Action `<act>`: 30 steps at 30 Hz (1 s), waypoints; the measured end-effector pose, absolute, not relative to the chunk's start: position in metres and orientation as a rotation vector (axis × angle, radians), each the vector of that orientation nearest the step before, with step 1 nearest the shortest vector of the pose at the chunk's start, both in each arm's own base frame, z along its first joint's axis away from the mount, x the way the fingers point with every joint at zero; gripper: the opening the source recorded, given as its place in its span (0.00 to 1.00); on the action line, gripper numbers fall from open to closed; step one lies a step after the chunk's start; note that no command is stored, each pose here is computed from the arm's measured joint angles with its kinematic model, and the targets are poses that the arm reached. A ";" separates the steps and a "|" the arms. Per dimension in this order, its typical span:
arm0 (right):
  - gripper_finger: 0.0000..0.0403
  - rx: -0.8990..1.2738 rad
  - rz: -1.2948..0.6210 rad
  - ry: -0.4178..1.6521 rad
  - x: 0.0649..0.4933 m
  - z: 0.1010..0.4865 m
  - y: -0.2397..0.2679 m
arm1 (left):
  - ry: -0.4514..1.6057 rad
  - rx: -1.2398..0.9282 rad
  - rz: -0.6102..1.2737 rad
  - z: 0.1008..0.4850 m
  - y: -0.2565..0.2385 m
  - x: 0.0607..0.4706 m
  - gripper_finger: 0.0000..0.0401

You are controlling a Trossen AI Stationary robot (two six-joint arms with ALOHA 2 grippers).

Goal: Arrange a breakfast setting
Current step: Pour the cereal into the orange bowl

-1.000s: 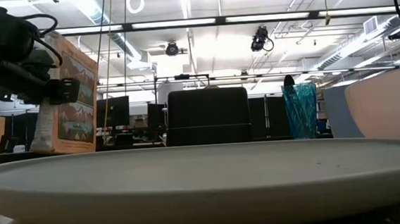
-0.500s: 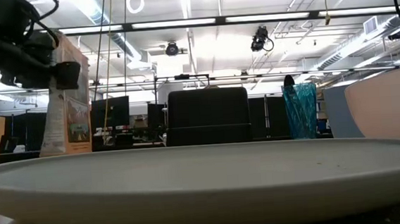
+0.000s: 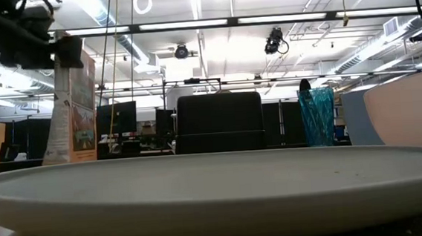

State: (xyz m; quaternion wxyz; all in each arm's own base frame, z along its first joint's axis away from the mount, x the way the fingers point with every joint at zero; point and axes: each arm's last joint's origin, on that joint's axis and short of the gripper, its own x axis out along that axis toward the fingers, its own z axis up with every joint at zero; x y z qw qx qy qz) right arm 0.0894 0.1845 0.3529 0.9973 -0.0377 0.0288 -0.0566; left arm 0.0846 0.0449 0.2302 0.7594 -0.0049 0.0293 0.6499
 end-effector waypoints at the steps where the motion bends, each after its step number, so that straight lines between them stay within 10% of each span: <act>1: 0.44 -0.075 -0.113 0.058 0.089 0.353 0.185 | 0.060 -0.006 1.408 0.235 0.044 0.084 0.75; 30: 0.44 -0.088 -0.114 0.070 0.100 0.353 0.181 | 0.092 0.161 1.333 0.337 0.027 0.077 0.75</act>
